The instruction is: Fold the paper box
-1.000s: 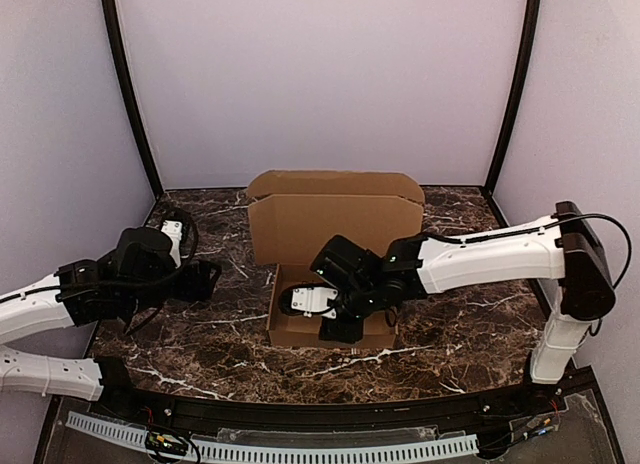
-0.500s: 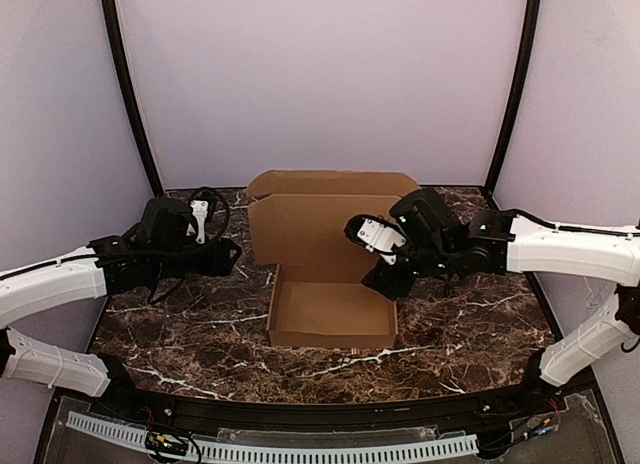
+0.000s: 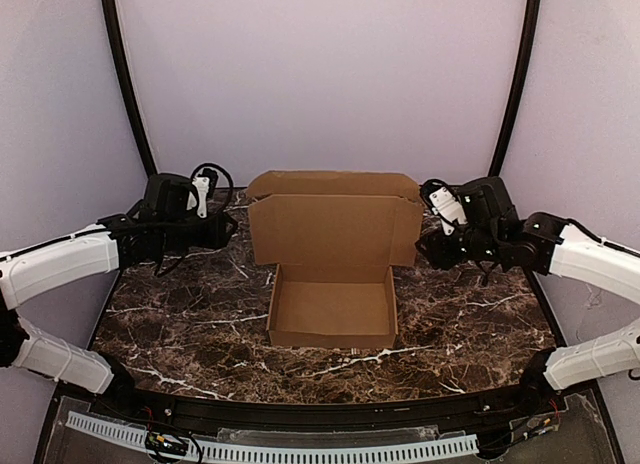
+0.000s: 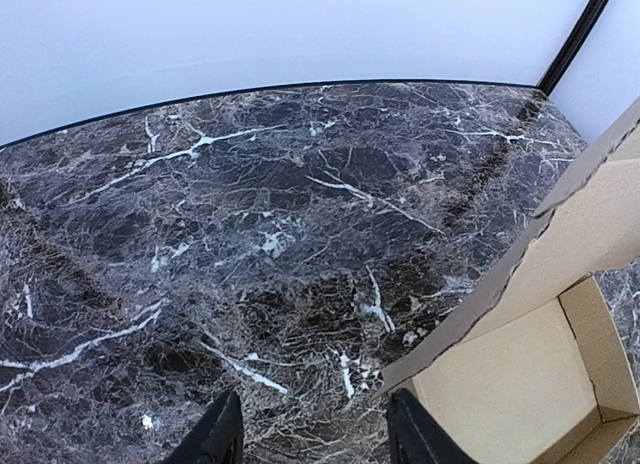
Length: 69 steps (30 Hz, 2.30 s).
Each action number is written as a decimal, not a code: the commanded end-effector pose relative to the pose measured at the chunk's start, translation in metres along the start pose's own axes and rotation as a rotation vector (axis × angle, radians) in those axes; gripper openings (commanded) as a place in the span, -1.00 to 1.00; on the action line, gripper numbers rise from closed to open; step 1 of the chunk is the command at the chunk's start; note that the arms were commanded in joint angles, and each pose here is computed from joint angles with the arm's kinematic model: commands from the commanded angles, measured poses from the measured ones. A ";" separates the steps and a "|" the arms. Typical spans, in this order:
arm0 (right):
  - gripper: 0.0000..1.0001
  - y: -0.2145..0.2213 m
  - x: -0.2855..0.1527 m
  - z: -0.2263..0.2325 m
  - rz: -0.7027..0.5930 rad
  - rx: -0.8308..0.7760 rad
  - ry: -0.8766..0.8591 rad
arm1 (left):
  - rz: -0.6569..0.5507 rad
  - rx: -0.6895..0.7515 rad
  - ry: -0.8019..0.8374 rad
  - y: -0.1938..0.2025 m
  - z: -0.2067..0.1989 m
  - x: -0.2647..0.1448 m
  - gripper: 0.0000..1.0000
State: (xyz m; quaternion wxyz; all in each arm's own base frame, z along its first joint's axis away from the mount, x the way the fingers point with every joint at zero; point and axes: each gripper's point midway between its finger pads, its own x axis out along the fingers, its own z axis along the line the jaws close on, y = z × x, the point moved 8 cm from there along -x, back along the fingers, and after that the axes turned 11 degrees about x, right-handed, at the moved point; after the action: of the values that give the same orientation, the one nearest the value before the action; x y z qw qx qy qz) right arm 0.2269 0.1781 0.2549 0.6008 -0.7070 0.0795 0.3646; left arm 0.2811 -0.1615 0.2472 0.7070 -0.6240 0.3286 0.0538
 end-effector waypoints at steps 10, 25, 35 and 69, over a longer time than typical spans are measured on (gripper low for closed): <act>0.37 -0.020 0.001 -0.035 -0.126 0.154 -0.287 | -0.120 0.038 0.303 -0.024 -0.004 -0.006 0.16; 0.19 -0.056 0.023 -0.048 -0.212 0.114 -0.461 | -0.169 0.048 0.374 -0.033 -0.005 -0.007 0.44; -0.25 -0.055 0.022 -0.043 -0.203 0.107 -0.537 | -0.167 0.046 0.417 -0.038 -0.009 -0.002 0.46; -1.00 -0.040 0.021 -0.038 -0.172 0.101 -0.561 | -0.202 0.160 0.436 -0.047 -0.013 0.024 0.32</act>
State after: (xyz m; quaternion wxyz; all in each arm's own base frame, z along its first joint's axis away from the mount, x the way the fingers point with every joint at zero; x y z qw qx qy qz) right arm 0.2866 0.1600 0.2708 0.6658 -0.5543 -0.1121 0.4867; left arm 0.3092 -0.1908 0.2633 0.6502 -0.6007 0.4359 -0.1628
